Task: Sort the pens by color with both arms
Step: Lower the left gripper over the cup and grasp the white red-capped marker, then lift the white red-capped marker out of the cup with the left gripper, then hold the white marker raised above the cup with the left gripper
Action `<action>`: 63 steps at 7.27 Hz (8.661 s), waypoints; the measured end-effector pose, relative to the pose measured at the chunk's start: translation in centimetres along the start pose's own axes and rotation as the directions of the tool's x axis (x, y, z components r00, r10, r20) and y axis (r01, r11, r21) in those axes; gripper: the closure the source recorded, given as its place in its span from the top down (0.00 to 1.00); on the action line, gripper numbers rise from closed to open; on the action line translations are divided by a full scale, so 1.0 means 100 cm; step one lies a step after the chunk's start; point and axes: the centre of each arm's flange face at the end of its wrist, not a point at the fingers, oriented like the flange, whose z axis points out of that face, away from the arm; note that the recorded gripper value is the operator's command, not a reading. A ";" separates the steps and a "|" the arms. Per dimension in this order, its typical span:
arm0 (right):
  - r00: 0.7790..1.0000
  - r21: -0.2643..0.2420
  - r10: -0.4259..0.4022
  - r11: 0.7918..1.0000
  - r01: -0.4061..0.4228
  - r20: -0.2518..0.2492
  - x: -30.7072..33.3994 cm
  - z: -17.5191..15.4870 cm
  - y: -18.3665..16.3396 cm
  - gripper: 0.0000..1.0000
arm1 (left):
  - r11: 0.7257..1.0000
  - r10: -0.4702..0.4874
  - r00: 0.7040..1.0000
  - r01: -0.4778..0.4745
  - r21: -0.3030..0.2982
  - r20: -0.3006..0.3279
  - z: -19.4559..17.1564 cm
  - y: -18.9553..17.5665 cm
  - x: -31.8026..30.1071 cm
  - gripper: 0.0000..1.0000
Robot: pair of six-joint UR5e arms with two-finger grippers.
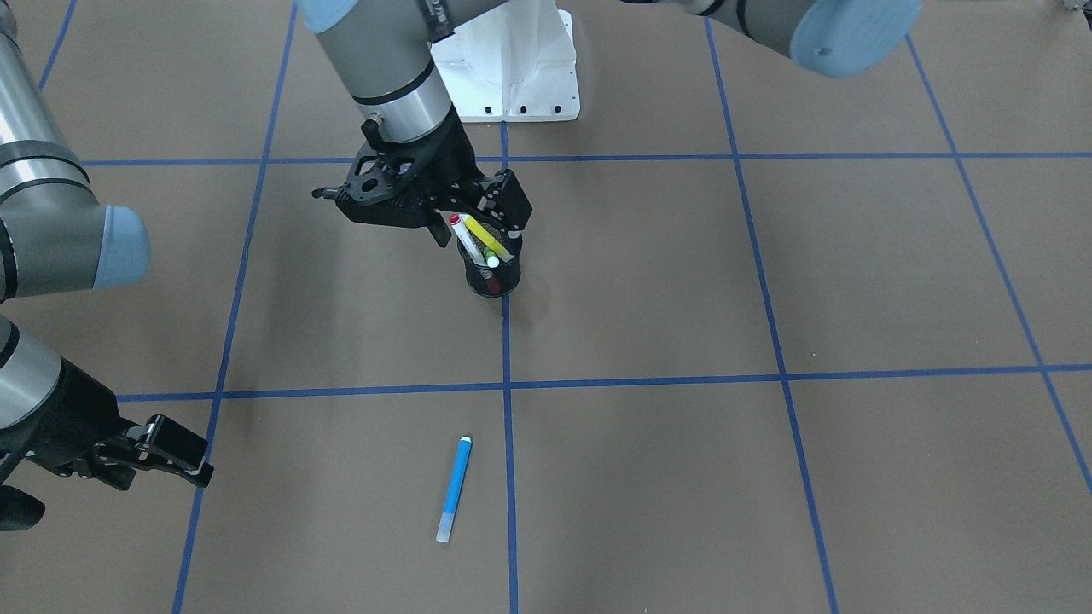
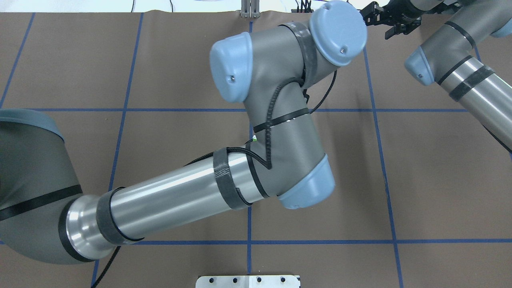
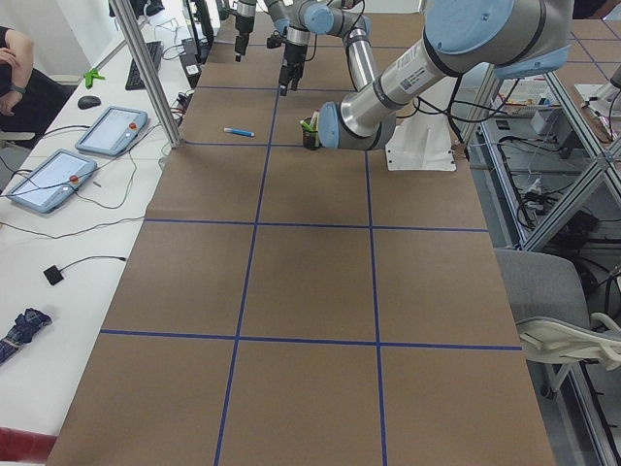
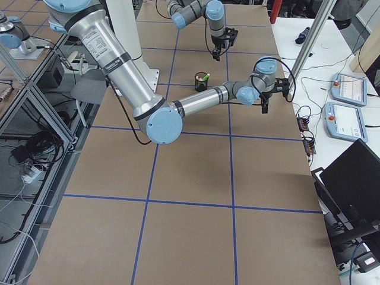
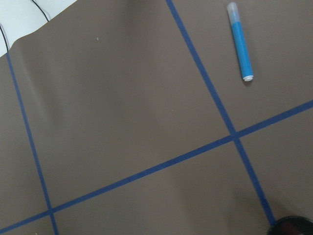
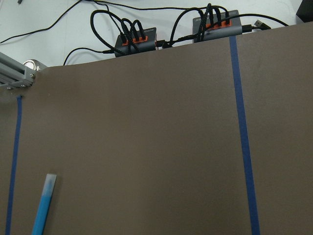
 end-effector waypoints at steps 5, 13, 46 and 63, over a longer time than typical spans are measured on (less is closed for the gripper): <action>1.000 -0.007 -0.002 1.000 0.002 -0.008 0.008 0.003 0.002 1.00 | 0.999 -0.004 1.000 0.004 -0.040 0.009 0.015 0.034 0.058 0.75; 0.999 -0.016 -0.032 0.999 0.031 -0.026 0.025 0.010 0.008 1.00 | 0.996 0.043 0.999 -0.042 -0.077 0.006 0.051 0.069 0.083 0.65; 0.996 0.003 -0.085 0.996 0.085 -0.006 -0.009 0.012 0.024 1.00 | 0.537 -0.556 0.778 0.604 0.589 -0.292 0.115 -0.088 -0.078 0.00; 0.995 0.016 -0.099 0.995 0.099 -0.014 -0.024 0.019 0.028 1.00 | 0.635 -0.375 0.888 0.455 0.624 -0.266 0.236 -0.075 -0.045 1.00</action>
